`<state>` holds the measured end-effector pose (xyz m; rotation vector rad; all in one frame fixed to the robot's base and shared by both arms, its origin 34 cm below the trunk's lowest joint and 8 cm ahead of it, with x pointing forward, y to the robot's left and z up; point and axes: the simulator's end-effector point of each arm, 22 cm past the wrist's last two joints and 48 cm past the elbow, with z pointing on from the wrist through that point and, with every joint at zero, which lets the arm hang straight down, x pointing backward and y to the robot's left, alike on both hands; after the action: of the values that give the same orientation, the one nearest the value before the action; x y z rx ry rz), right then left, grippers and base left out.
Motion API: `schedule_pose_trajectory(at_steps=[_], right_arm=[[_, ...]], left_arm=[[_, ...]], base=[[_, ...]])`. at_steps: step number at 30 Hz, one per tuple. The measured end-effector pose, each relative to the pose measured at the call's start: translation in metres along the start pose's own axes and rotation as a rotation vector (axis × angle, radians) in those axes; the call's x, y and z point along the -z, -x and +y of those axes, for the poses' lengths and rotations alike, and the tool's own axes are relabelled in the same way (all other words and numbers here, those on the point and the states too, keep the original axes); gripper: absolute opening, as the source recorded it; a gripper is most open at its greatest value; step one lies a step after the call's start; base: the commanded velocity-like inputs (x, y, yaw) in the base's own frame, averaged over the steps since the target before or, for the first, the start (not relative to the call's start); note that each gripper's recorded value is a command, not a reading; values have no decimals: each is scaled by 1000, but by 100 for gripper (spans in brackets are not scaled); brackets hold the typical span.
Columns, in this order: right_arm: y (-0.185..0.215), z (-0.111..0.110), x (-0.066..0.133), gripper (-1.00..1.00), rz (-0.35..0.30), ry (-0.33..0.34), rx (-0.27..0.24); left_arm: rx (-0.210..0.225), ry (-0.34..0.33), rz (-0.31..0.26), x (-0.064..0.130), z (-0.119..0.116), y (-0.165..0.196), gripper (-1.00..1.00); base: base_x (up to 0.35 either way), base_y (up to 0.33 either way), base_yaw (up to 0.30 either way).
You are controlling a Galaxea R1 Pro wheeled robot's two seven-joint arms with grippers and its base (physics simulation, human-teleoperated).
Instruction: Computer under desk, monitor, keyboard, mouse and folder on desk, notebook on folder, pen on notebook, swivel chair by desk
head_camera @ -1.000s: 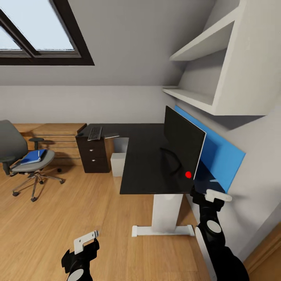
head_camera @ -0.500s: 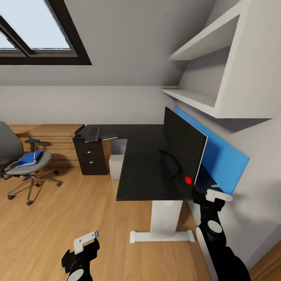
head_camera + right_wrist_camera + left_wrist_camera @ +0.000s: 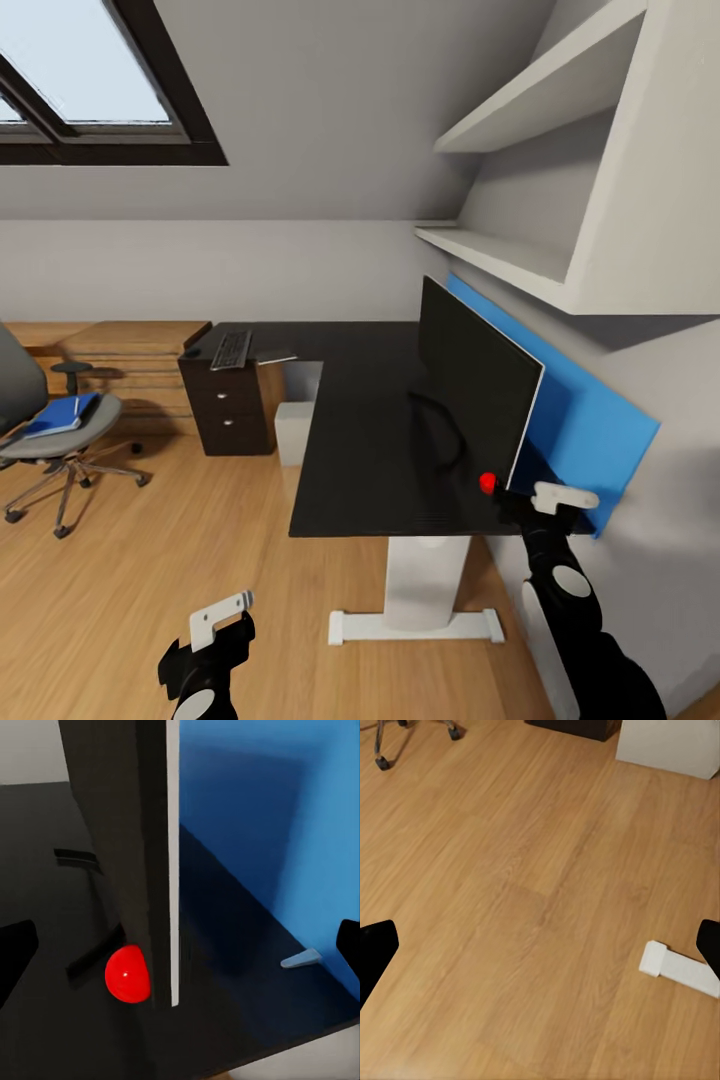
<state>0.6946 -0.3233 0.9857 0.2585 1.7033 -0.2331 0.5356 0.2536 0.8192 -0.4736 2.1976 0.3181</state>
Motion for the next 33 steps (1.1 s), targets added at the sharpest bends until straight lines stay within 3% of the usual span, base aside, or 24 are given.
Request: schedule_pose_trajectory(at_steps=[7, 33], right_arm=[[3, -13, -5, 100, -26, 6, -16], [0, -13, -6, 100, -29, 16, -20]], left_arm=[[-13, 8, 14, -2, 2, -8, 100], [-18, 12, 19, -3, 2, -11, 100]], base=[[173, -31, 0], [77, 9, 0]])
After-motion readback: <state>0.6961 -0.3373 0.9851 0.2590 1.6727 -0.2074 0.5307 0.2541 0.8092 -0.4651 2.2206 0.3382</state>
